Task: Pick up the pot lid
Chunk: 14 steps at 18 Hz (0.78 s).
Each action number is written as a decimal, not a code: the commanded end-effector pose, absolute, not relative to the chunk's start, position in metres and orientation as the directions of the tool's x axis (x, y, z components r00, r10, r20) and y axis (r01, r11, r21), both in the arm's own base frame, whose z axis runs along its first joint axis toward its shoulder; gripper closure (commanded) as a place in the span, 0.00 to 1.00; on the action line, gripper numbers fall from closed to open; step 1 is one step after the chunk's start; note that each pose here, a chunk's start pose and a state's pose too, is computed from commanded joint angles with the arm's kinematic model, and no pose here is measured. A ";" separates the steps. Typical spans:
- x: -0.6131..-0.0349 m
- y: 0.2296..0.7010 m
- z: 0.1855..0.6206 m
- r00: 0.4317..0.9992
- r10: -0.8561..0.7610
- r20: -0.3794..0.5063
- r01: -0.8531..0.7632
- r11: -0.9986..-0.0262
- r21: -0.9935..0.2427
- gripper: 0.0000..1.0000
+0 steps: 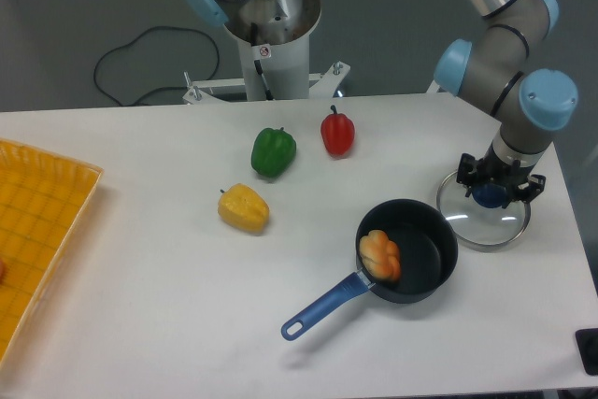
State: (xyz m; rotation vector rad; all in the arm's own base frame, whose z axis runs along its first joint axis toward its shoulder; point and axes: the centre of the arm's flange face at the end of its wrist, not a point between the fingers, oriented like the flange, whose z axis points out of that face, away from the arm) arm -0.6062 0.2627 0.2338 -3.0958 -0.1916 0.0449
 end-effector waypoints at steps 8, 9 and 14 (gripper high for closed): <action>-0.607 0.259 0.275 0.990 0.124 -0.063 0.121 -0.991 -0.053 0.52; -0.608 0.259 0.280 0.991 0.124 -0.055 0.121 -0.991 -0.050 0.52; -0.607 0.259 0.303 0.991 0.124 -0.046 0.122 -0.991 -0.051 0.52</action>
